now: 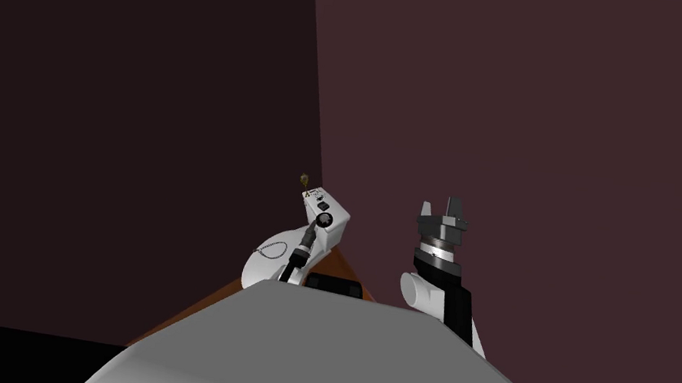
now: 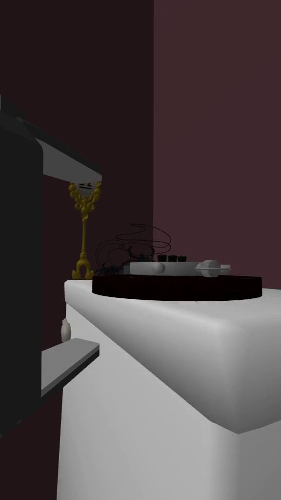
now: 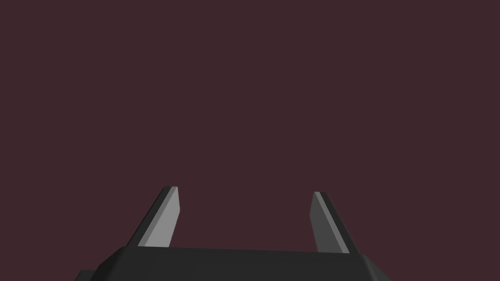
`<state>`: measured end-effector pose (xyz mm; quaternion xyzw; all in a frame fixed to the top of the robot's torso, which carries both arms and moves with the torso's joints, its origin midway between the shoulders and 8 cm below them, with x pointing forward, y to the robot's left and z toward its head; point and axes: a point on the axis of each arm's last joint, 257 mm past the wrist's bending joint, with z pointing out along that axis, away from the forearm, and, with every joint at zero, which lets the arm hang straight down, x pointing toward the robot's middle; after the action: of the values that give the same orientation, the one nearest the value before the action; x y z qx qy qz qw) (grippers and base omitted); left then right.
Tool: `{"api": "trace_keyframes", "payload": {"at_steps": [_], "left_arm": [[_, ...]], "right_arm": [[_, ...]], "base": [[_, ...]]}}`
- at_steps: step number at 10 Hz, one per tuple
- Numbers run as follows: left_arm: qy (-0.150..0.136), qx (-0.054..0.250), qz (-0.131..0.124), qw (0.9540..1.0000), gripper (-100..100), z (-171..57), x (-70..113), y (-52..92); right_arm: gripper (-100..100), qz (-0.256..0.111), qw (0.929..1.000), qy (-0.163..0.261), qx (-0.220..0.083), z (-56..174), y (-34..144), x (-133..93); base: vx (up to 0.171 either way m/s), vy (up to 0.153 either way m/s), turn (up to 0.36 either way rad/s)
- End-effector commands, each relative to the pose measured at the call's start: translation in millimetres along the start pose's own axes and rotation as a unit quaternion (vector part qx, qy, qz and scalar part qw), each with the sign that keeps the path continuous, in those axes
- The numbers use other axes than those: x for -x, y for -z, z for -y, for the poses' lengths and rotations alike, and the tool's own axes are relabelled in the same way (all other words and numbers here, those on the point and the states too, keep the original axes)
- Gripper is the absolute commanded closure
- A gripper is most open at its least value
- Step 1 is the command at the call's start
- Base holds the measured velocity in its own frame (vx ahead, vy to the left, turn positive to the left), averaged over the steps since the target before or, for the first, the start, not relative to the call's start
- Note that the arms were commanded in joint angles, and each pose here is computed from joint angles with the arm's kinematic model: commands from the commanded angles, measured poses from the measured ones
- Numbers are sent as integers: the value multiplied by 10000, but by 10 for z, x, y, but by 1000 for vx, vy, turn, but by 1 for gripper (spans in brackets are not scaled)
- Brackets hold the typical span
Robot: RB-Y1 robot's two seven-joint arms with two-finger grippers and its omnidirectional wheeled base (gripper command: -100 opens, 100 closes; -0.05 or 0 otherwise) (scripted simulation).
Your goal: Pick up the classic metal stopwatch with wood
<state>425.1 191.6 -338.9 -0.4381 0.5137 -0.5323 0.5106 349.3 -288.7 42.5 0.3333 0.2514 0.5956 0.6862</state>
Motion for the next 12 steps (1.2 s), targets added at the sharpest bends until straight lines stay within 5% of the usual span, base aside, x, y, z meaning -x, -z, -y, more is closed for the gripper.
{"api": "trace_keyframes", "payload": {"at_steps": [1,3,4,5,6,7,11,12], "left_arm": [[244,36,53,9997,-100,-43,-163,4],[243,36,53,9997,-100,-45,-153,-6],[252,33,55,9997,0,-45,-161,-5],[254,31,50,9997,-100,6,-168,-110],[255,18,52,9997,-100,-10,-172,-61],[254,27,51,9997,100,-10,-174,-69],[258,35,66,9996,100,-22,-158,-45],[267,18,80,9996,0,-26,-152,12]], "right_arm": [[0,0,10000,0,0,0,0,0],[0,0,10000,0,0,0,0,0],[0,0,10000,0,0,0,0,0],[0,0,10000,0,0,0,0,0],[0,0,10000,0,0,0,0,0],[0,0,10000,0,0,0,0,0],[0,27,9999,28,112,-76,-38,26],[0,99,9997,132,194,-138,-75,77]], "base": [[38,-11,-34],[19,-8,-10],[0,0,0],[40,-2,4],[26,-1,0],[6,-3,-4],[17,-14,21],[17,42,-57]]}}
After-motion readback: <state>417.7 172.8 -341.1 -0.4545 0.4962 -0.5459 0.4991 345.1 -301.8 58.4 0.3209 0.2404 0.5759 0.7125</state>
